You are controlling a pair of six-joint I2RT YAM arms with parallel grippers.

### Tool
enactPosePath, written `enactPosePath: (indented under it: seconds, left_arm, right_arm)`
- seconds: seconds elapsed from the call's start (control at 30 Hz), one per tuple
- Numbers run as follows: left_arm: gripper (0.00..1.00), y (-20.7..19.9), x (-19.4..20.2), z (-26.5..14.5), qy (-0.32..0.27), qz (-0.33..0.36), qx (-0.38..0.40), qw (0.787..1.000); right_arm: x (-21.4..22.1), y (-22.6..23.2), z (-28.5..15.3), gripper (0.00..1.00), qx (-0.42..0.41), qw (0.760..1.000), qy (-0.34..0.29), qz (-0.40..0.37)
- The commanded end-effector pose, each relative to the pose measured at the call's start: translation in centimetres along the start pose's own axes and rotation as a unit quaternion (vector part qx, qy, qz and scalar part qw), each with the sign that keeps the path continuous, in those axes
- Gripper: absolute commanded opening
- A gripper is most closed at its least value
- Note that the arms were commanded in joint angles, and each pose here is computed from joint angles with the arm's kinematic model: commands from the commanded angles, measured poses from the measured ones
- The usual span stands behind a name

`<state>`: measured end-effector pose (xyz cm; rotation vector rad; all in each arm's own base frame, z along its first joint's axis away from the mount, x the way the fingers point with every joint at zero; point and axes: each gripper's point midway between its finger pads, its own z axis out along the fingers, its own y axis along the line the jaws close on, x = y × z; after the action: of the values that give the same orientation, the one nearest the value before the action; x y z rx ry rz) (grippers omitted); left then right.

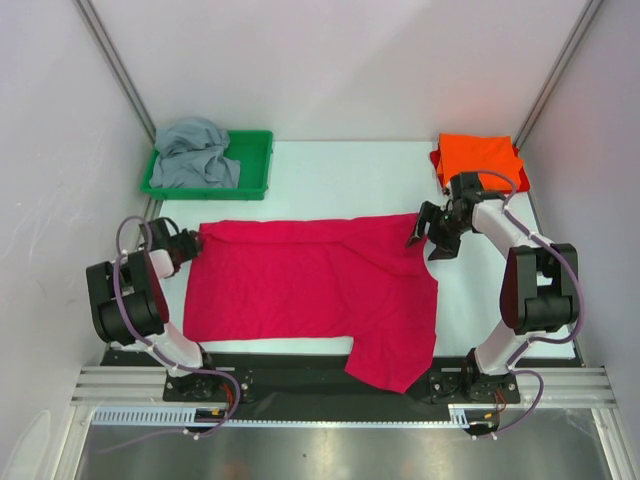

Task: Fold and stack the t-shirts
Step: Fold the tshirt

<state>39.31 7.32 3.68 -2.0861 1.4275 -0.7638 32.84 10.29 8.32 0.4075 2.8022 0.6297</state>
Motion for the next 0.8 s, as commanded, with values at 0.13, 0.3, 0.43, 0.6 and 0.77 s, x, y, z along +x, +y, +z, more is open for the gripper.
enactPosePath:
  seconds: [0.13,0.3,0.43,0.6,0.77]
  left_arm:
    - [0.14,-4.3,-1.2,-0.9,-0.023,0.094,0.018,0.995]
    - [0.07,-4.4,-1.8,-0.7,-0.028,0.169,-0.006,0.985]
    - [0.04,-4.6,-2.1,-0.5,-0.028,0.218,-0.018,0.975]
    - [0.03,-4.5,-2.1,-0.1,-0.019,0.259,-0.024,0.965]
    - [0.03,-4.3,-1.9,0.2,-0.010,0.285,-0.028,0.958]
  right_arm:
    - [0.6,-0.2,-0.6,0.75,-0.001,1.000,-0.004,0.018]
    - [0.9,-0.9,-0.2,0.60,-0.003,0.999,-0.001,0.037]
    - [1.2,-1.0,0.8,0.47,-0.014,0.999,0.010,0.052]
    - [1.0,-1.5,2.4,0.53,-0.016,0.999,0.013,0.049]
    - [0.7,-2.1,3.4,0.56,-0.010,0.999,0.017,0.036]
